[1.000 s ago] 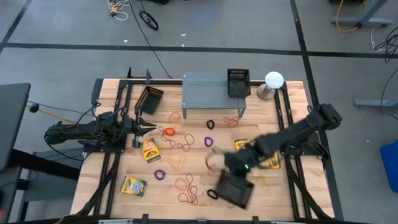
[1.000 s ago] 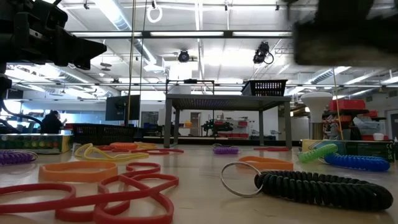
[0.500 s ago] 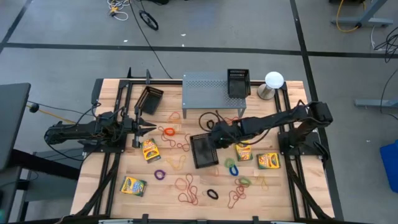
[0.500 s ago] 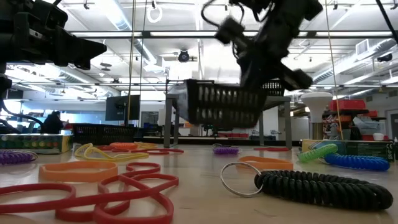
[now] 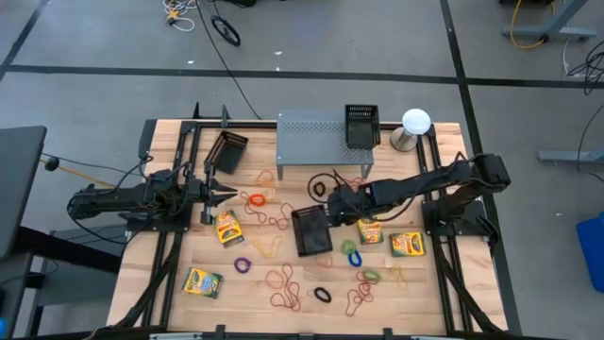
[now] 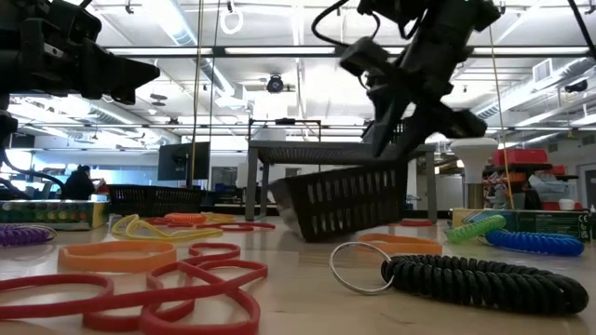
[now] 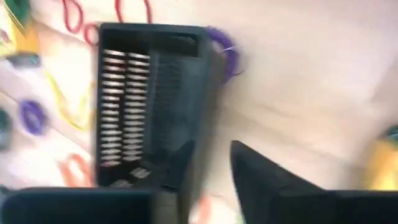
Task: Sort rubber bands into baskets
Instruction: Put the bottom black basket into the shelf, then put the top black basket into the shelf
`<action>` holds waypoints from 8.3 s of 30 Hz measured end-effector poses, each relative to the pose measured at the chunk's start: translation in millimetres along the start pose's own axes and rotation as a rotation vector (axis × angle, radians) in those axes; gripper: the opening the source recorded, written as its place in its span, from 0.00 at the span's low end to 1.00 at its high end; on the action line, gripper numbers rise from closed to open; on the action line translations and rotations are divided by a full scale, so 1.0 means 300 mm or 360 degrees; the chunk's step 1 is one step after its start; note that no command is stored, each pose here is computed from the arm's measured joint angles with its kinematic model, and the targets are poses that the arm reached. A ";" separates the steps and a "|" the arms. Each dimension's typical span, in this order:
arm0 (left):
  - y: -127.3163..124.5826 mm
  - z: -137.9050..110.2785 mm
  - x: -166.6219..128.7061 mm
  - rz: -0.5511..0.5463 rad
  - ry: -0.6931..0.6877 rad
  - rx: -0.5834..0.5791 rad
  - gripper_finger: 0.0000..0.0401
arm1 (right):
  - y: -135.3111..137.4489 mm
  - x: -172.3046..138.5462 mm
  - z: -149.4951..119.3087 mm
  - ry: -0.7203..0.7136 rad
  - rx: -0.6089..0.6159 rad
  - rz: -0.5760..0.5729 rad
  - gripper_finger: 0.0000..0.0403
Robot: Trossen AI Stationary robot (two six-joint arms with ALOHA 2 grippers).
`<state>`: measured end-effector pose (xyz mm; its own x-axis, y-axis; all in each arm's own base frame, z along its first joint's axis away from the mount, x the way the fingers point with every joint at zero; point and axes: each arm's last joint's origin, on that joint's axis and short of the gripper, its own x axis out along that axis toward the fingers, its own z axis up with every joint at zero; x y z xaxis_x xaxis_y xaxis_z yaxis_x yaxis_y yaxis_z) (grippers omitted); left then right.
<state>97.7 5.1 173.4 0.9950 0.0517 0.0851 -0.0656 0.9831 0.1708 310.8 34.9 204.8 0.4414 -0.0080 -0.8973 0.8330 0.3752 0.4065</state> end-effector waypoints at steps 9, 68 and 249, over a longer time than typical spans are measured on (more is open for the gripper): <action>0.000 0.000 0.000 -0.0001 0.0000 0.0000 0.12 | 0.090 -0.080 -0.088 -0.0044 -0.1504 0.0059 0.53; 0.000 0.000 0.000 -0.0001 0.0000 0.0000 0.12 | 0.137 -0.339 0.517 -0.0424 -0.2314 -0.0366 0.04; 0.605 -0.024 0.126 0.1110 0.2079 -0.1052 0.42 | 0.112 0.116 -0.137 -0.0885 -0.1849 0.0810 0.02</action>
<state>124.0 186.8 200.6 0.1917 0.2627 -0.9456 -0.8089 0.5879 -0.0006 340.5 85.4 180.0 0.9122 0.0999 -0.3973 -0.0900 0.9950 0.0436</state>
